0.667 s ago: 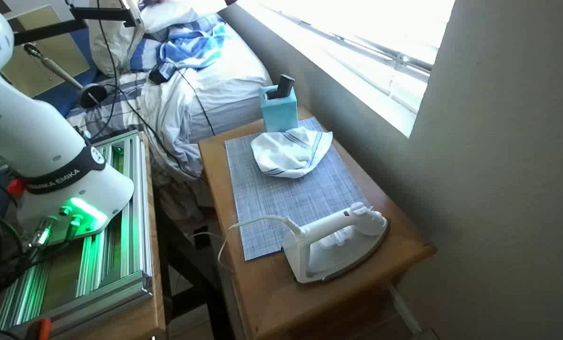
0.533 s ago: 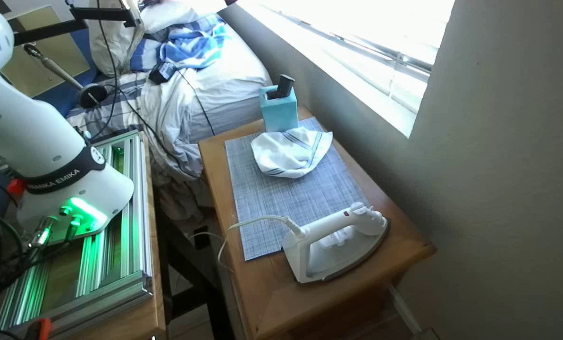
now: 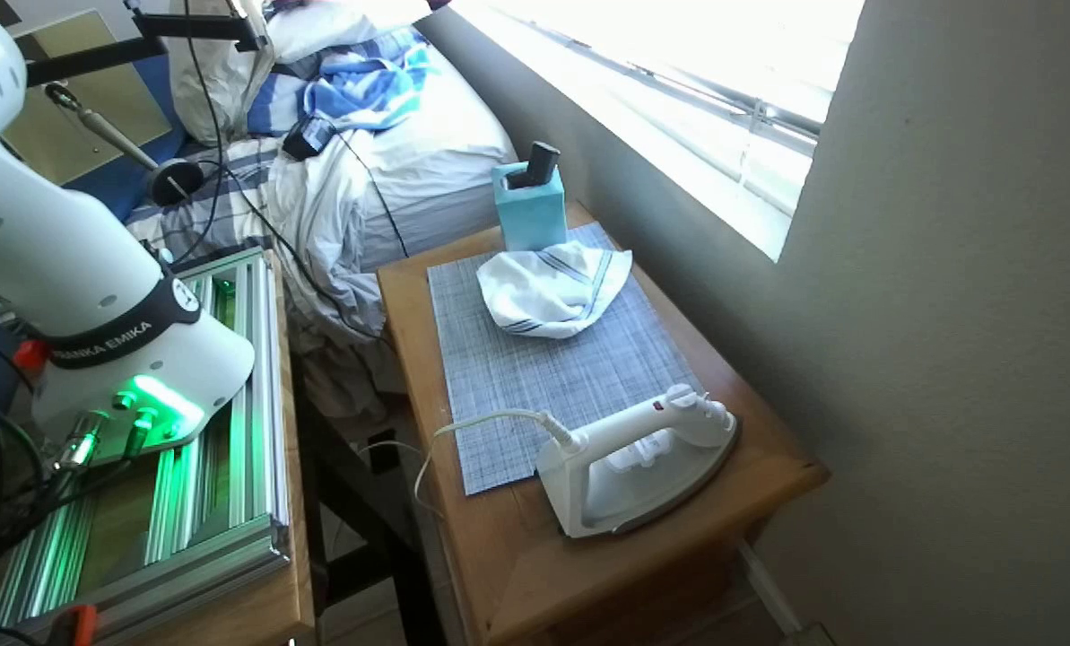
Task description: Remove the remote from the box and put it on the towel on the table
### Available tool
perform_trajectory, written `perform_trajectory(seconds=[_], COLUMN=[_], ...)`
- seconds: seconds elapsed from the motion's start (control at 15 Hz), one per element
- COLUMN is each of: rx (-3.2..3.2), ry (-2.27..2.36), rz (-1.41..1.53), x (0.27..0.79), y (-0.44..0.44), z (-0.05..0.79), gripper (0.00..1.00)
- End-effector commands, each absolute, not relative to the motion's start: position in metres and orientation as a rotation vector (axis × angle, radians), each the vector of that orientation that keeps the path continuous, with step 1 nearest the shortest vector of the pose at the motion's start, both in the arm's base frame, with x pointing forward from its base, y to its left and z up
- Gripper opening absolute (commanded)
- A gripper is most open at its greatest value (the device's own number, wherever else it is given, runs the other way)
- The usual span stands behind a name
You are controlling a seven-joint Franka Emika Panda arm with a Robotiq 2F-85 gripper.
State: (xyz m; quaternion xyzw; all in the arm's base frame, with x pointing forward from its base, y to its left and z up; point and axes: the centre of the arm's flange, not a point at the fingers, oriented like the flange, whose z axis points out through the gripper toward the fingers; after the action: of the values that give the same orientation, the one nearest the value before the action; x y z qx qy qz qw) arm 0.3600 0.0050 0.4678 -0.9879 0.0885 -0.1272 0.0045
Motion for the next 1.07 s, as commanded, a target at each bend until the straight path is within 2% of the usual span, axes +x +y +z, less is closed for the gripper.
perform_trajectory(seconds=[0.0,0.4,1.0], rx=[-3.095,-3.095,-2.986], ry=[0.277,0.277,0.131], rz=[-0.399,-0.399,-0.255], x=[0.36,0.36,0.376], y=[0.005,0.005,0.091], z=[0.468,0.468,0.457], gripper=[1.0,1.0,1.0])
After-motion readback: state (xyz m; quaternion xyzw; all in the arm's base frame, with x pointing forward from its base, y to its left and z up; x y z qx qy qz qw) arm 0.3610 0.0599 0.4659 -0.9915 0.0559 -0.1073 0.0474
